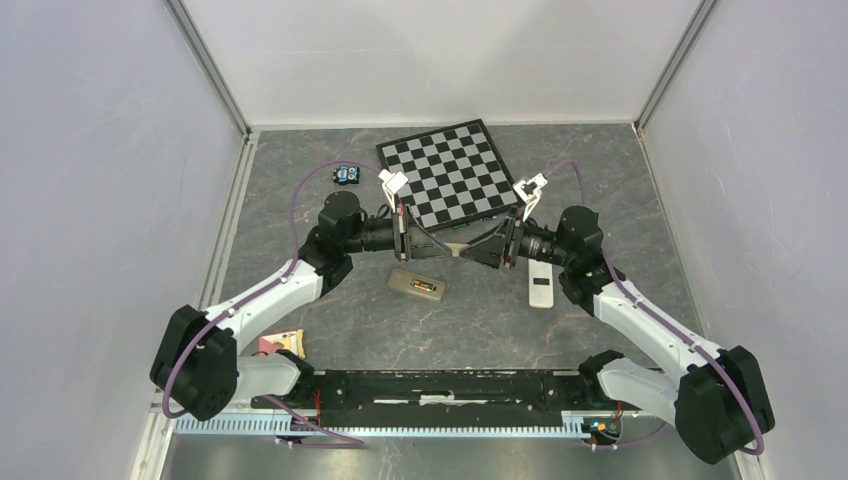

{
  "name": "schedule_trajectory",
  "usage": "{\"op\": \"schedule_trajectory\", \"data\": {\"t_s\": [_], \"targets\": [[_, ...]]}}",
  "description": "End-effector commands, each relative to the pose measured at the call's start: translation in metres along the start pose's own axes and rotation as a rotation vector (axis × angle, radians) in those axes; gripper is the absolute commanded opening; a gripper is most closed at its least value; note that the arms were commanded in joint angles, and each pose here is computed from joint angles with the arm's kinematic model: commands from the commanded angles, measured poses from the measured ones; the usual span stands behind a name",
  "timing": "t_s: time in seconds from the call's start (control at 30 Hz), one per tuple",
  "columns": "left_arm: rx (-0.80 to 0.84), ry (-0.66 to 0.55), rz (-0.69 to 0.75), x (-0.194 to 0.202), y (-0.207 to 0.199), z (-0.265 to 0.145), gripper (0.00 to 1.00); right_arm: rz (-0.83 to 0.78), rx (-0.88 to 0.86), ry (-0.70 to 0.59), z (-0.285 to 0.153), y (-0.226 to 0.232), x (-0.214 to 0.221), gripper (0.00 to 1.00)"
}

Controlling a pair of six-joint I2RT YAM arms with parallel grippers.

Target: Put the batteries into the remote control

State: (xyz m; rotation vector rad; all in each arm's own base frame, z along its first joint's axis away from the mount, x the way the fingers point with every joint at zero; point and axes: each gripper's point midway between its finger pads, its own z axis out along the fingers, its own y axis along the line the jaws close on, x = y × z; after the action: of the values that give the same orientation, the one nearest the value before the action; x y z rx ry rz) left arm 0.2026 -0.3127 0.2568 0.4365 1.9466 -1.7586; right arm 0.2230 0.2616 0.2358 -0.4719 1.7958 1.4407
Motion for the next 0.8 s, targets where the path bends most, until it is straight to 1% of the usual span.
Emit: {"op": "schedule_trajectory", "data": {"t_s": [0.0,0.1,0.17,0.23,0.43,0.53,0.57,0.6,0.67,0.7,0.77], "targets": [[0.037,0.015,0.065,-0.001,-0.006,-0.001,0.02,-0.030,-0.067,-0.077,0.001,0.017,-0.018,0.52],[0.036,0.012,0.065,-0.001,-0.006,-0.002,0.02,-0.023,-0.085,-0.095,-0.001,0.021,-0.017,0.54],[0.036,0.012,0.064,0.000,-0.006,-0.002,0.02,-0.014,-0.095,-0.102,-0.002,0.022,-0.017,0.53],[0.036,0.012,0.062,-0.001,-0.005,-0.002,0.02,-0.005,-0.106,-0.099,-0.001,0.024,-0.017,0.44],[0.029,0.008,0.052,-0.001,-0.003,-0.002,0.02,0.023,-0.133,-0.080,-0.001,0.027,-0.013,0.22],[0.020,-0.006,0.047,-0.005,-0.002,-0.003,0.02,0.031,-0.144,-0.069,-0.001,0.029,-0.012,0.17],[0.019,-0.011,0.047,-0.006,-0.002,-0.003,0.02,0.031,-0.145,-0.066,-0.001,0.030,-0.011,0.18],[0.018,-0.014,0.046,-0.006,-0.001,-0.003,0.02,0.029,-0.145,-0.063,-0.001,0.030,-0.010,0.21],[0.017,-0.014,0.046,-0.007,-0.001,-0.002,0.02,0.031,-0.130,-0.059,-0.001,0.026,-0.008,0.36],[0.017,-0.012,0.044,-0.006,-0.001,-0.002,0.02,0.030,-0.124,-0.056,-0.001,0.025,-0.008,0.38],[0.016,-0.010,0.041,-0.006,0.000,-0.003,0.02,0.031,-0.116,-0.054,-0.001,0.023,-0.007,0.38]]}}
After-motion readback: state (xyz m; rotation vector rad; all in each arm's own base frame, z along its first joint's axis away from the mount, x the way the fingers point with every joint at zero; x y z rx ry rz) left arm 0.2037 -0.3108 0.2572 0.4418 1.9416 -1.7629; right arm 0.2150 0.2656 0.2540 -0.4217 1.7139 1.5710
